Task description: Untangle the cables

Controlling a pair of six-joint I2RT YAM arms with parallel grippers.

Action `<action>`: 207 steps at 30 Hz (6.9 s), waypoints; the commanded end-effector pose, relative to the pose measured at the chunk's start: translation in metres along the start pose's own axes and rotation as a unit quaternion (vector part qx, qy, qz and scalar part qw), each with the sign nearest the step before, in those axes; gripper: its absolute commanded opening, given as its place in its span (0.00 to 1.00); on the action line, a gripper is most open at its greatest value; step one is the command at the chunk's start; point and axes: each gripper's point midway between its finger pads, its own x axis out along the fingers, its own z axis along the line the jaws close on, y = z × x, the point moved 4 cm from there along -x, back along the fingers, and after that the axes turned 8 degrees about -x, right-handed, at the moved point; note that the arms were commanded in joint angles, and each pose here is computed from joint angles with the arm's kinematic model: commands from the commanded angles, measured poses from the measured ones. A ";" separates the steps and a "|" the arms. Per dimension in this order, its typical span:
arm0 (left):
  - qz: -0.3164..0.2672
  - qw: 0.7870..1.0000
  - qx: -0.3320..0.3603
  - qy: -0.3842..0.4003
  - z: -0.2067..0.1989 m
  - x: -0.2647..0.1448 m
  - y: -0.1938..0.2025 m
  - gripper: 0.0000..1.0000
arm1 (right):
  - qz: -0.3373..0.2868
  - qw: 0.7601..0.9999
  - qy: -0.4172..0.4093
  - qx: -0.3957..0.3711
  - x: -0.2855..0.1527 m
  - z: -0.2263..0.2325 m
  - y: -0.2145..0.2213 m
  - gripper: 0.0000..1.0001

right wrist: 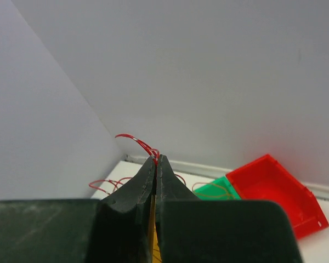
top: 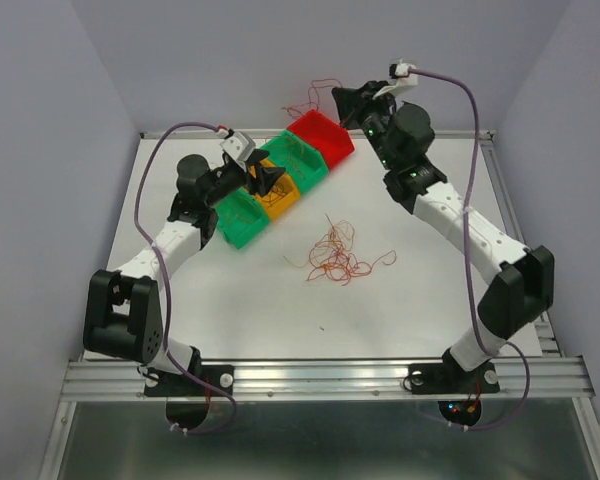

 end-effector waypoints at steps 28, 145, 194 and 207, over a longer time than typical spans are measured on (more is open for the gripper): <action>-0.058 0.995 -0.002 -0.084 0.056 -0.044 -0.044 0.71 | 0.008 0.994 0.069 0.090 0.141 -0.202 0.204 0.01; 0.288 0.909 0.022 0.300 -0.107 0.075 0.185 0.00 | 0.210 0.972 0.097 0.026 -0.274 -0.052 0.123 0.01; -0.029 0.954 0.115 0.275 -0.159 0.033 0.043 0.39 | 0.050 0.988 -0.119 0.088 -0.229 0.039 -0.046 0.01; -0.001 0.980 0.103 0.172 -0.120 0.046 0.056 0.00 | -0.066 0.991 -0.064 0.097 -0.260 0.021 -0.107 0.01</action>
